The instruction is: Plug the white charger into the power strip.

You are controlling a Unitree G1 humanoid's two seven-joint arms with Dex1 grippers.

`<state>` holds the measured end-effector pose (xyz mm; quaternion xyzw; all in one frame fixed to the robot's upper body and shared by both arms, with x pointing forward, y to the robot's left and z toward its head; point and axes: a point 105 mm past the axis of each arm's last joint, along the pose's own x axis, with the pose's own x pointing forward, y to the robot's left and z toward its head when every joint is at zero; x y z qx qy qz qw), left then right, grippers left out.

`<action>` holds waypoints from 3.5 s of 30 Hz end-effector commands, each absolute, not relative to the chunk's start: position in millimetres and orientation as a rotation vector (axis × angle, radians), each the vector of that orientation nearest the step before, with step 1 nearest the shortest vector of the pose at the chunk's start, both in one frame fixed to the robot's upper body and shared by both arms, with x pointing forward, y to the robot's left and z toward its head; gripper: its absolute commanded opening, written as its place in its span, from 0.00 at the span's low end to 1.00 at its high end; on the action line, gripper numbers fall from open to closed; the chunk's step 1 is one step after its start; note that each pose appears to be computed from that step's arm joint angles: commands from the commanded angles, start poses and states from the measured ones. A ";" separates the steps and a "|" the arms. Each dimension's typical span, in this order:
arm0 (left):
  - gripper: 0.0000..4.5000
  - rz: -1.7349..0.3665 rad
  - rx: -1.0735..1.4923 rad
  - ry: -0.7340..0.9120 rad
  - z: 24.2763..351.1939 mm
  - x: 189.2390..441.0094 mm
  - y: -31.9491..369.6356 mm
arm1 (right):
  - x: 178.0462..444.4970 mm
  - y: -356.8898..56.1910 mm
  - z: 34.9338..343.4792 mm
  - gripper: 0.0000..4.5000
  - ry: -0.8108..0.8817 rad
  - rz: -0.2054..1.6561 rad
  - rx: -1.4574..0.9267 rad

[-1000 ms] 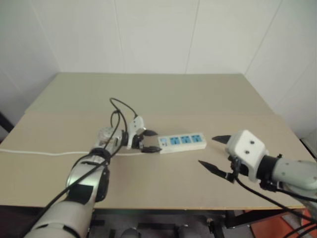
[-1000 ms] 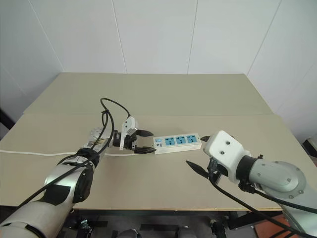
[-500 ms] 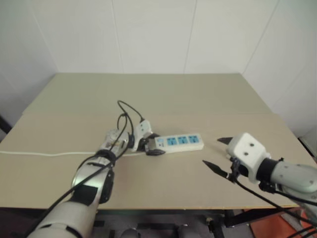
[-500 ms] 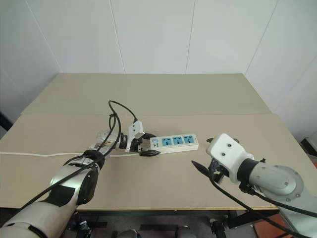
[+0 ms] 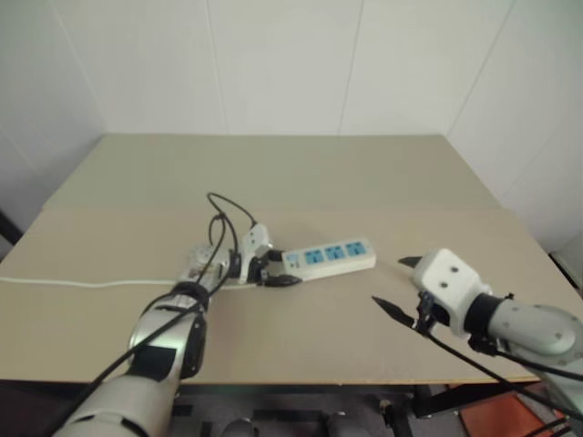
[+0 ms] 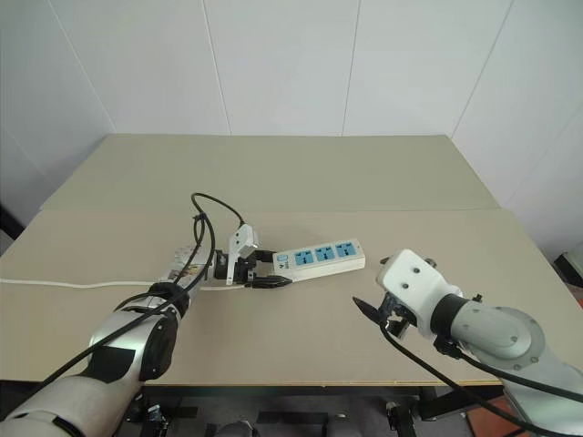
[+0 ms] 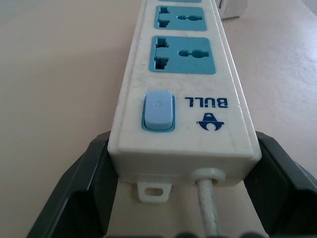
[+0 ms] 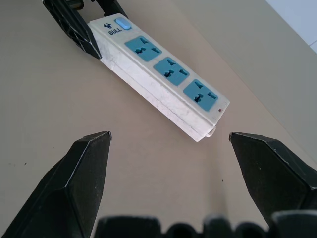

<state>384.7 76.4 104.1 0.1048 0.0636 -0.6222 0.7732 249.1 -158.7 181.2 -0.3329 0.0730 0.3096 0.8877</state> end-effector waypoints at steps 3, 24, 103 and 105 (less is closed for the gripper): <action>0.73 -1.358 0.233 0.021 128.6 377.4 93.9 | 247.8 -152.3 182.3 1.00 0.111 0.646 -0.700; 0.99 -1.158 0.386 0.181 106.8 322.3 119.4 | 268.3 -135.5 164.7 1.00 0.089 0.719 -0.705; 0.72 -1.350 0.148 -0.048 58.3 328.3 124.4 | 261.5 -141.7 148.6 1.00 0.146 0.661 -0.728; 0.72 -1.360 0.154 -0.054 61.2 329.2 122.6 | 261.6 -142.4 149.2 1.00 0.147 0.661 -0.729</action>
